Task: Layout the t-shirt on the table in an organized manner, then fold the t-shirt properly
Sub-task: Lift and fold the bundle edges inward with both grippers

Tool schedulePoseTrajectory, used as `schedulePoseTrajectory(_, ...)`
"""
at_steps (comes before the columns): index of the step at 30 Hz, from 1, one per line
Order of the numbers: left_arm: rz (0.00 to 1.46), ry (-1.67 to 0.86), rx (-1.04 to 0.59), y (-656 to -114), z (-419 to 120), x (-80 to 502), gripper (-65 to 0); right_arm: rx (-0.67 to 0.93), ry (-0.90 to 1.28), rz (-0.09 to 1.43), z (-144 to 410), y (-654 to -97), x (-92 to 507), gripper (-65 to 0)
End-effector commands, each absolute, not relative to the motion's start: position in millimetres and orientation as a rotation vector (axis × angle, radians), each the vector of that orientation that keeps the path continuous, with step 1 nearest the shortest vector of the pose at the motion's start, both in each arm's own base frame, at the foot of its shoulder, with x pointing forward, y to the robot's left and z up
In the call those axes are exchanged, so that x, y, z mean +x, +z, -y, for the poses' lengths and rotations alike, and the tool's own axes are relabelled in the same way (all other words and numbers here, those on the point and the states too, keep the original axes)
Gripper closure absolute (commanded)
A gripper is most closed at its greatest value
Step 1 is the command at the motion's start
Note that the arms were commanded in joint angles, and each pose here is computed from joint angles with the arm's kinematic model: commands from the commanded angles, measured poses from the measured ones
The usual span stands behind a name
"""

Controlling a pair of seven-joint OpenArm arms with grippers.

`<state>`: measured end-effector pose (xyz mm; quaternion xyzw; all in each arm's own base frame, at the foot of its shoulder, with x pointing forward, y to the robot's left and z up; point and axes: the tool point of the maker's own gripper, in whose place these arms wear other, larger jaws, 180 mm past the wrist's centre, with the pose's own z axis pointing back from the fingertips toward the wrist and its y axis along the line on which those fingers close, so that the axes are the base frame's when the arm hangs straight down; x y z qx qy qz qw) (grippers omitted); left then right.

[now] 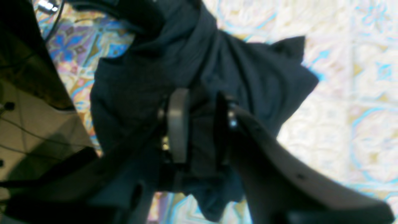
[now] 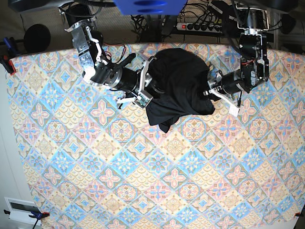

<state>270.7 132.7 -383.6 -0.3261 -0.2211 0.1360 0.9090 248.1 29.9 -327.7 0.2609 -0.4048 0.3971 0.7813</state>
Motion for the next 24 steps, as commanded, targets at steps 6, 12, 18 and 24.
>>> schedulePoseTrajectory(6, 0.509, 0.281, -0.721, -361.2, -142.6, 281.7, -28.5, 0.525, 0.887, 0.895, -15.0, -323.7, 258.7, -20.4)
schedulePoseTrajectory(12, 0.516, 0.332, -0.778, -355.1, -146.3, 279.3, -28.5, 0.498, 0.886, 0.85, -7.4, -340.2, 273.8, -19.9)
schedulePoseTrajectory(18, 0.516, 0.337, -0.788, -355.6, -142.6, 279.2, -28.4, 0.483, 0.964, 0.751, -3.7, -365.9, 259.7, -19.3)
schedulePoseTrajectory(24, 0.516, 0.336, -0.783, -356.6, -142.1, 279.2, -28.4, 0.476, 1.03, 0.726, 2.6, -365.7, 235.8, -12.5)
